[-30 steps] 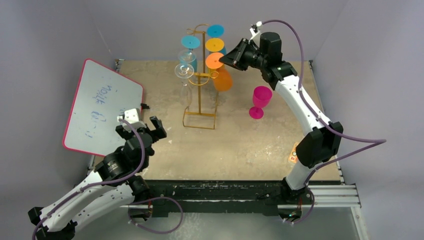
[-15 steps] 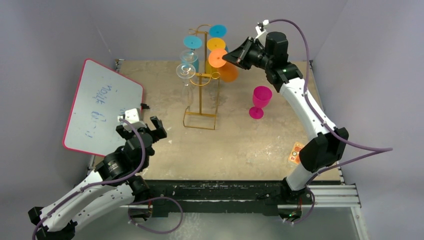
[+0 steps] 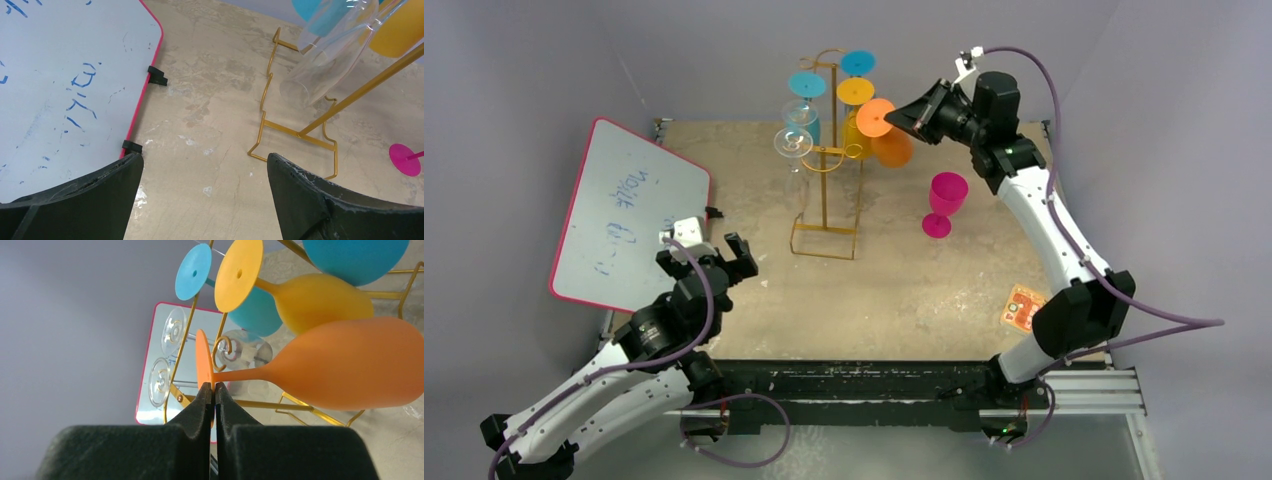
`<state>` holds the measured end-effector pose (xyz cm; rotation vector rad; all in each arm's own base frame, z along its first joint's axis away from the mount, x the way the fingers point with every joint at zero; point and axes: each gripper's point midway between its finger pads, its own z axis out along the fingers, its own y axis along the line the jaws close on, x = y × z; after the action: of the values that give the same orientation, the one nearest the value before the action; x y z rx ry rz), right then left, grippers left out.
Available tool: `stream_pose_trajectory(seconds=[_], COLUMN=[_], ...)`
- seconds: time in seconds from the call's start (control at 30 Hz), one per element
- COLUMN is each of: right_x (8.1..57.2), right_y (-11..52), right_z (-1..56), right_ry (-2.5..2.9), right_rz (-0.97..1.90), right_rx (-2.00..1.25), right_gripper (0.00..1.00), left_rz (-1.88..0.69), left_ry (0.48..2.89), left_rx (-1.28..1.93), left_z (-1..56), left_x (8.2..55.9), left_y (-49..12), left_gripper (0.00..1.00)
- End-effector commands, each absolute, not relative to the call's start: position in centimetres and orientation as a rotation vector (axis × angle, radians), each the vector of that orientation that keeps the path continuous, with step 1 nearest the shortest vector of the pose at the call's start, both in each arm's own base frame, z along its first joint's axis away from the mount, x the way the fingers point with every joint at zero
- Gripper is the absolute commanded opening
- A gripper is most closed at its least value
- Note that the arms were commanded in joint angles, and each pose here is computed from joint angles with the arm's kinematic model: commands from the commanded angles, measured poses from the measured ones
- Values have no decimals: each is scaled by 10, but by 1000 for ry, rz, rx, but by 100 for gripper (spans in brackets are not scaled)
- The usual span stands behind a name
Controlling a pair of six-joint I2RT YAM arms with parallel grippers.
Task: Take the wine glass off the wine glass rack
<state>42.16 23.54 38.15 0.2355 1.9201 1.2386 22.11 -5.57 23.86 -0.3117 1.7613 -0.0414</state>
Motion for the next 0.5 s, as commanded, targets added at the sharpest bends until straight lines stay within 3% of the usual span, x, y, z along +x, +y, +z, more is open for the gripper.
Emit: stream_pose_trajectory(seconds=[0.0,0.2,0.47], right_x=[398,371,324], right_y=[227,220,208], right_z=[418,422,381], right_ry=[1795,1730,1738], right_rz=[1259,1254,1222], right_rx=[165,90,31], right_gripper=[0,0,0], left_rz=[-81,-148,-522], left_ry=[1734,1708,1727], left_rx=[-330,-456,-545], left_z=[252,257,262], left_x=[221,214,210], left_y=[-56,-47,-91], left_gripper=[96,100,100])
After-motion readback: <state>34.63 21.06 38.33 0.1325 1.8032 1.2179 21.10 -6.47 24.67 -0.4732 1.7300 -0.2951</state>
